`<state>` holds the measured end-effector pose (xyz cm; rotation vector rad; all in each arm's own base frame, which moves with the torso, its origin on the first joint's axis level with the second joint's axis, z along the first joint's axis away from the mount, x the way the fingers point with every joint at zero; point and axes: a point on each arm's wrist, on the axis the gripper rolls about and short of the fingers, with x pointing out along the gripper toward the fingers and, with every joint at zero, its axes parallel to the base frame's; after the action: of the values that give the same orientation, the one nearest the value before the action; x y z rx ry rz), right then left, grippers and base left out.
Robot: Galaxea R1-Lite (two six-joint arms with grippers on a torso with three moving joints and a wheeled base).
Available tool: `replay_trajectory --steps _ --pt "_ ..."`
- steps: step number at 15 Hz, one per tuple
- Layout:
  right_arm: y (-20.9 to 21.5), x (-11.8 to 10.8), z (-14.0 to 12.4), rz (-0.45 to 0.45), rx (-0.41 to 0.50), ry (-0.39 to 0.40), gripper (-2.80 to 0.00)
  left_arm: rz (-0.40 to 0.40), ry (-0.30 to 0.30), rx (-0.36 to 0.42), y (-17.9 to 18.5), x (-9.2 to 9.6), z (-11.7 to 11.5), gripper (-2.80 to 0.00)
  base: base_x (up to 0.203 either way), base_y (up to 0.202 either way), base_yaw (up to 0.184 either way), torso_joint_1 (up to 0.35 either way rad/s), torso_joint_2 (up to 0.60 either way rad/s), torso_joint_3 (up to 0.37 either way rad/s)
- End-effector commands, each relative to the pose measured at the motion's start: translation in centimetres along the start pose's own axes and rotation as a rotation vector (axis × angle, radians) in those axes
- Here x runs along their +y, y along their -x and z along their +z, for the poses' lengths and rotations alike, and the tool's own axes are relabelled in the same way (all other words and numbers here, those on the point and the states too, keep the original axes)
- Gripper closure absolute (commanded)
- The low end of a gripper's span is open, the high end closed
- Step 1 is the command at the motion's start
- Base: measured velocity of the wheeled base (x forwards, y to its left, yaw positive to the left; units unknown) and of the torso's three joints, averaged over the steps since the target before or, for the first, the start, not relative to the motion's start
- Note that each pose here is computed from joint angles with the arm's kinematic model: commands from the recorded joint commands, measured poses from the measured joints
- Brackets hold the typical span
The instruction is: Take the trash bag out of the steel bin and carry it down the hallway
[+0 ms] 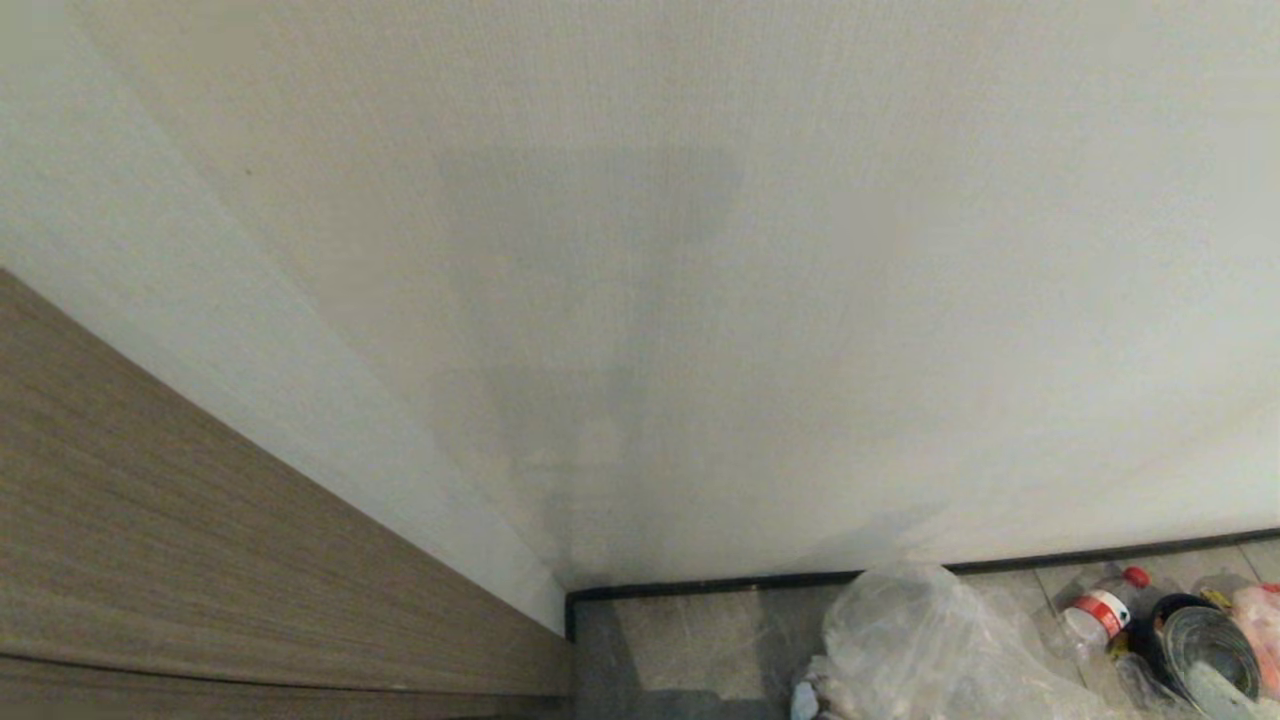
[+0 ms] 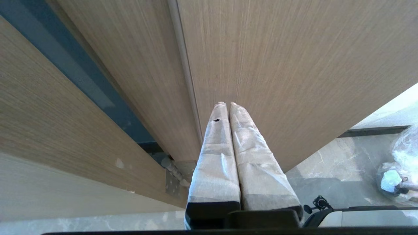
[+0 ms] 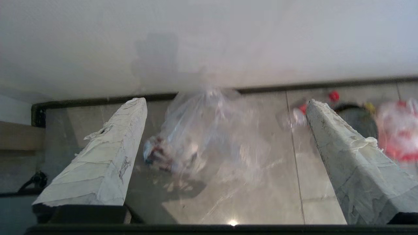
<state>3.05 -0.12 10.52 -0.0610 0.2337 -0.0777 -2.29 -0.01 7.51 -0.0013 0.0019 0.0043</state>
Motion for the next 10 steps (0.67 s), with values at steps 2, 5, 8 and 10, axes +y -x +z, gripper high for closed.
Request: replay_trajectory --steps 2,5,8,10 --pt "1.7 -0.2 -1.2 -0.024 -0.058 -0.026 -2.80 0.000 0.000 0.004 0.0 0.0 -0.1 0.00 0.000 0.000 0.000 0.000 0.00 0.000" --pt "2.8 -0.2 -2.1 0.033 -0.126 -0.027 -2.80 0.000 0.000 0.004 0.0 0.0 -0.1 0.00 0.000 0.000 0.000 0.000 0.00 0.000" --pt "3.3 -0.1 -2.4 0.038 -0.160 -0.068 -1.46 0.000 0.000 0.003 0.0 0.0 -0.1 0.00 0.000 0.000 0.000 0.000 0.00 0.000" --pt "3.5 -0.1 -2.6 0.047 -0.180 -0.067 0.00 0.000 0.000 0.003 0.0 0.0 -0.1 0.00 0.000 0.000 0.000 0.000 0.00 0.000"
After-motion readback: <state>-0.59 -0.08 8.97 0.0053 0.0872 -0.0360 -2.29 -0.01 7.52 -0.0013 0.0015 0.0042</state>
